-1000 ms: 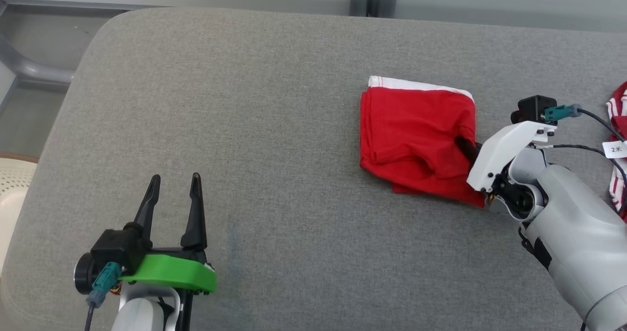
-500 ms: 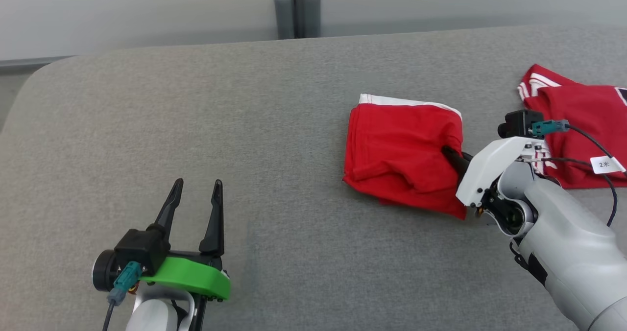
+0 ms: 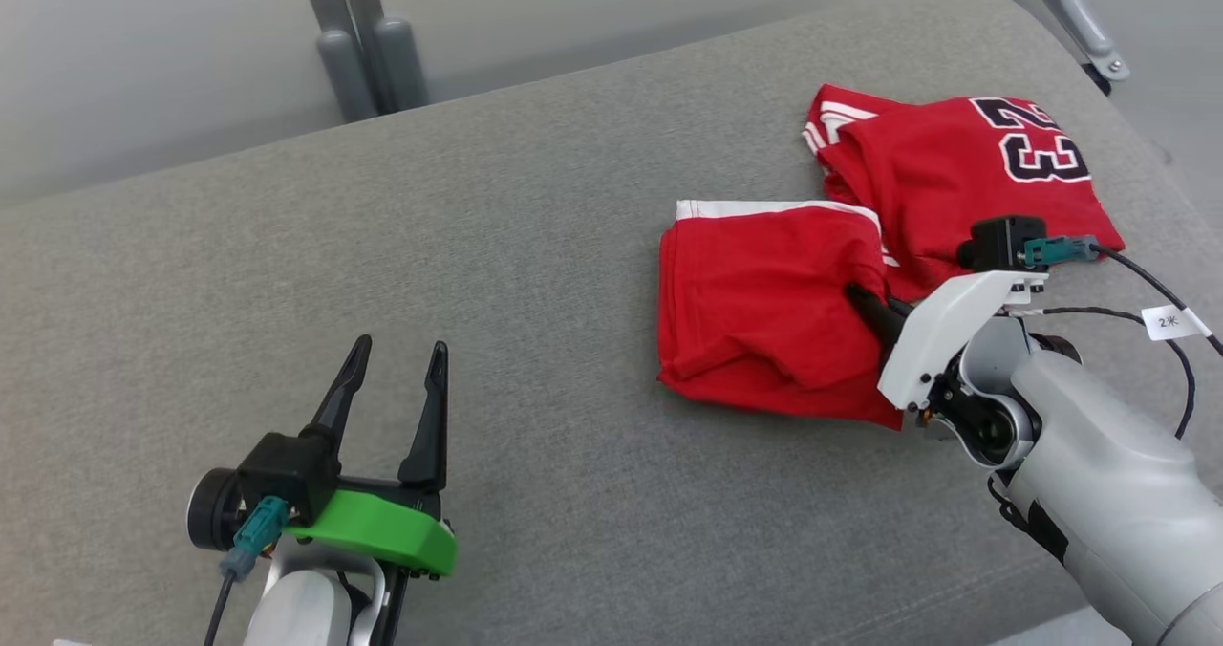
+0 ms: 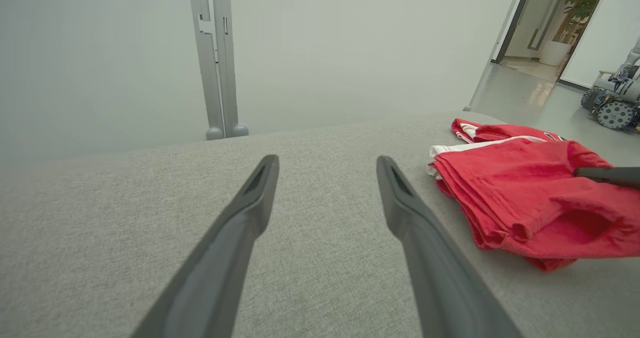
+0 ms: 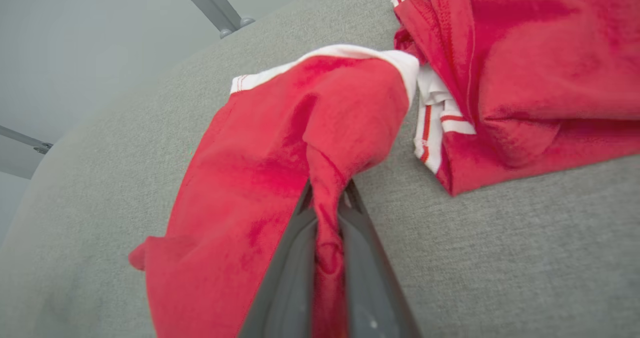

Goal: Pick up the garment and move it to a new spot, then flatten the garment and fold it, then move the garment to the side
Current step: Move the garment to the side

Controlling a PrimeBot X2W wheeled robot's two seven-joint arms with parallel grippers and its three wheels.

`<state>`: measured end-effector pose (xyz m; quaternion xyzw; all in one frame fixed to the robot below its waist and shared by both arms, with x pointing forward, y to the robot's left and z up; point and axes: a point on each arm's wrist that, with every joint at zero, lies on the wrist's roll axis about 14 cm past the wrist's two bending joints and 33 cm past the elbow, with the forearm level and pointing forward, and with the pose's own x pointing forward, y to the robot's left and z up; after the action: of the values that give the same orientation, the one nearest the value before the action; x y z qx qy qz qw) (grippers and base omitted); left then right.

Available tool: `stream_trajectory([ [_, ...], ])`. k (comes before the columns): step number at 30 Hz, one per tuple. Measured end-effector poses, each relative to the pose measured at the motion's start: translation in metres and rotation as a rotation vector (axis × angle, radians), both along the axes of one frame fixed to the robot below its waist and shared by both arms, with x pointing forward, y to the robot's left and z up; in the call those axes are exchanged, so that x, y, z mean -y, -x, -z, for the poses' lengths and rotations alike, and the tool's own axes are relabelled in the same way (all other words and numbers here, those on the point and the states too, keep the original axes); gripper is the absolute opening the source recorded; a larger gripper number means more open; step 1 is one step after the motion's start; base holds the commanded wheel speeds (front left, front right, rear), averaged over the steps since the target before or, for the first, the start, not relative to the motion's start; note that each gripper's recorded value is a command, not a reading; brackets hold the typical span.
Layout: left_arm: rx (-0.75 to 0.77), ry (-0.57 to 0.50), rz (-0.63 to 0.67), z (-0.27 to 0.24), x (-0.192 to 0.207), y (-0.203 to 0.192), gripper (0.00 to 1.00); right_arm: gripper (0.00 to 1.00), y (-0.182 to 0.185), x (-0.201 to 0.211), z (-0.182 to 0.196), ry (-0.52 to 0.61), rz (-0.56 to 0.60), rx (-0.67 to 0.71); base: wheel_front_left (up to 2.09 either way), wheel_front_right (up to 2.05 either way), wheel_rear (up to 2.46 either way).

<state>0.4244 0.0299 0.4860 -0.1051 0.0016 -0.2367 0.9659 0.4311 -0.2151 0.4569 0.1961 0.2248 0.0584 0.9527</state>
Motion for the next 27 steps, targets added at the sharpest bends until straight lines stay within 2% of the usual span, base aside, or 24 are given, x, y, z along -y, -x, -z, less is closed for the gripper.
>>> stream_trajectory([
  [6, -0.001, 0.006, 0.090, 0.002, 0.033, -0.005, 1.00, 0.00, 0.013, 0.028, -0.006, 0.014, 0.064, 0.020, 0.00, 0.00, 0.00],
  [11, -0.017, 0.005, 0.126, 0.010, 0.045, -0.009, 1.00, 0.00, 0.009, 0.036, -0.018, 0.059, 0.049, 0.067, 0.00, 0.00, 0.00],
  [19, -0.053, -0.011, 0.141, 0.027, 0.046, -0.018, 1.00, 0.00, -0.014, 0.052, -0.032, 0.207, -0.025, 0.081, 0.00, 0.00, 0.00],
  [27, -0.083, -0.031, 0.142, 0.043, 0.041, -0.030, 1.00, 0.00, -0.043, 0.067, -0.044, 0.404, -0.132, 0.078, 0.00, 0.00, 0.00],
])
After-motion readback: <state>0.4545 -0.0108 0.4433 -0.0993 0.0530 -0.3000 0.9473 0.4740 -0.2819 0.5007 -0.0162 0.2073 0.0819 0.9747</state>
